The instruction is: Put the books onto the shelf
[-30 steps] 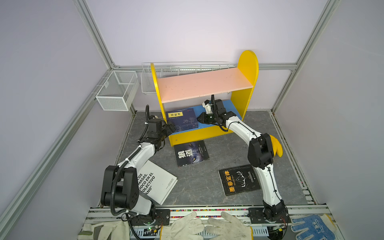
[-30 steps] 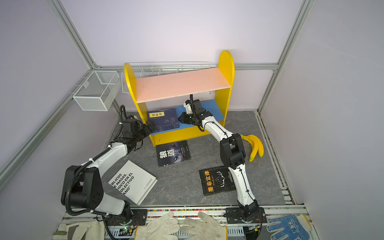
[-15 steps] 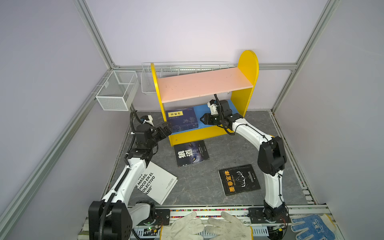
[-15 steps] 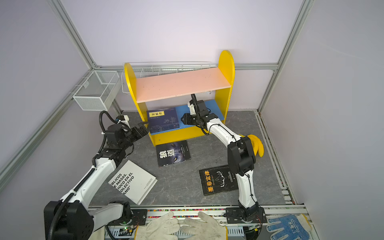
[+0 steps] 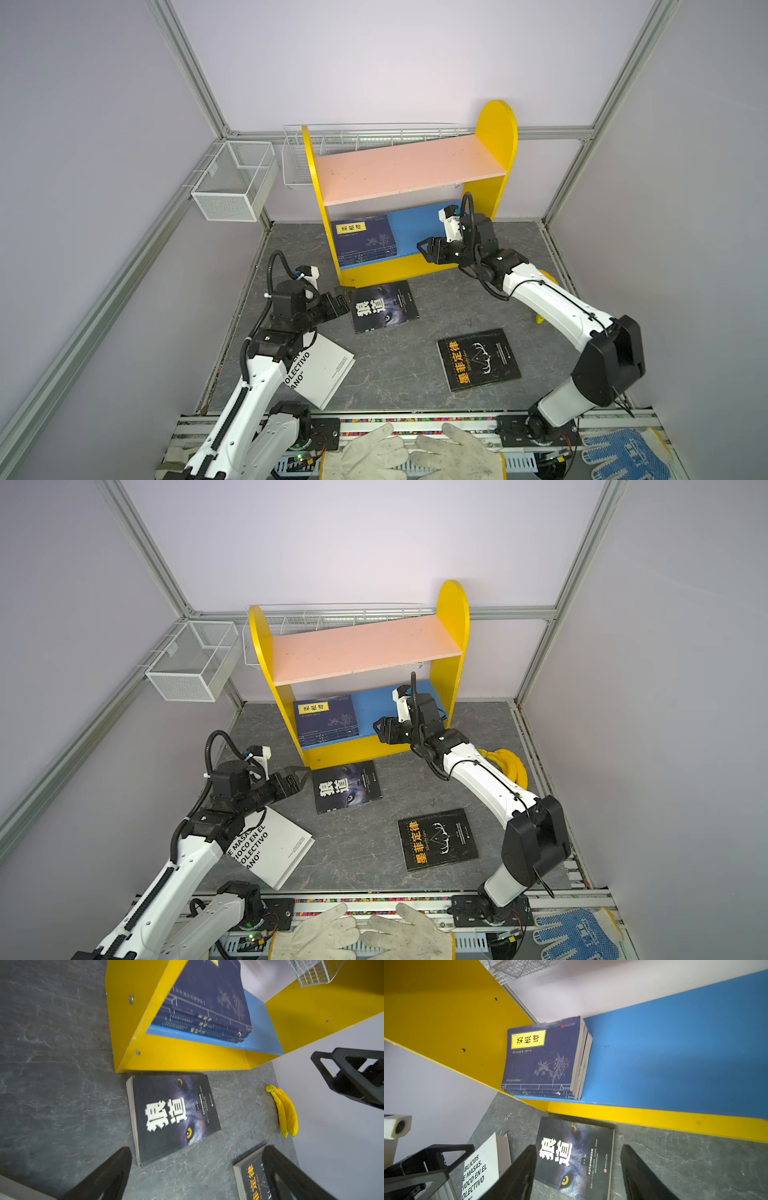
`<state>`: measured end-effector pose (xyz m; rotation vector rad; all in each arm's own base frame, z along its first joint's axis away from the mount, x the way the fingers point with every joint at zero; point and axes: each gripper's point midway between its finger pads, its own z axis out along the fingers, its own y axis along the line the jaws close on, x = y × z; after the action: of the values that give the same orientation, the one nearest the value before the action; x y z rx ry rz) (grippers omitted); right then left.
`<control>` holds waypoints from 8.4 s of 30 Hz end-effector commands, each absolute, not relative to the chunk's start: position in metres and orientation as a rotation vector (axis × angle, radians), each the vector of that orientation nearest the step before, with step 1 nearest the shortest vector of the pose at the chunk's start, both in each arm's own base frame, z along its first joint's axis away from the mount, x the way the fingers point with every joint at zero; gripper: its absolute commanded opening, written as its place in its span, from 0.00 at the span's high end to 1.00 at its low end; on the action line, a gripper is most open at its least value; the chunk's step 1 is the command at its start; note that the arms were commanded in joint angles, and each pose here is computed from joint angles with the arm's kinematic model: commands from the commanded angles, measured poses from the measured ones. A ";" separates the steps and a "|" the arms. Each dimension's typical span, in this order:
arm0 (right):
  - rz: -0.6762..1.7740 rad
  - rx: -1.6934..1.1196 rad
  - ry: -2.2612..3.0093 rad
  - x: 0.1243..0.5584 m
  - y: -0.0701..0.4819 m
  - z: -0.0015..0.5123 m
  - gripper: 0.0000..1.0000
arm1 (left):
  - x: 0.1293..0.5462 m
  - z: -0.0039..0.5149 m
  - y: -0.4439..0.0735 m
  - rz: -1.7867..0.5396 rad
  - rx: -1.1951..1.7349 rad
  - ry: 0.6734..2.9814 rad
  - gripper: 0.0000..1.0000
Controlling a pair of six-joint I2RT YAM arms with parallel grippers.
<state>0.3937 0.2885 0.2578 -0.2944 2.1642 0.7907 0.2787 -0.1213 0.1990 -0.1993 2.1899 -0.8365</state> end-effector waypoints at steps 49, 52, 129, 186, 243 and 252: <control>0.758 -0.094 2.631 0.332 0.285 0.038 0.23 | 0.286 0.025 -0.151 -0.738 -0.317 2.490 0.09; 0.797 -0.110 2.646 0.334 0.294 0.031 0.25 | 0.294 0.027 -0.147 -0.695 -0.316 2.467 0.09; 1.328 0.175 2.546 0.318 0.267 0.115 0.05 | 0.327 0.183 -0.209 -0.909 -0.146 2.157 1.00; 1.467 0.627 2.198 0.360 0.241 0.081 0.79 | 0.286 0.136 -0.159 -0.639 -0.341 2.367 0.29; 1.075 -0.420 2.357 0.326 0.342 0.162 0.16 | 0.245 0.041 -0.074 -0.666 -0.835 2.422 0.17; 1.182 -0.469 2.520 0.297 0.378 0.108 0.16 | 0.262 0.050 -0.113 -0.776 -0.673 2.414 0.17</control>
<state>0.3014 0.3741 0.1165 -0.4631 2.4980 1.1144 0.2551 -0.1037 0.0433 -0.7174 2.4397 -0.7274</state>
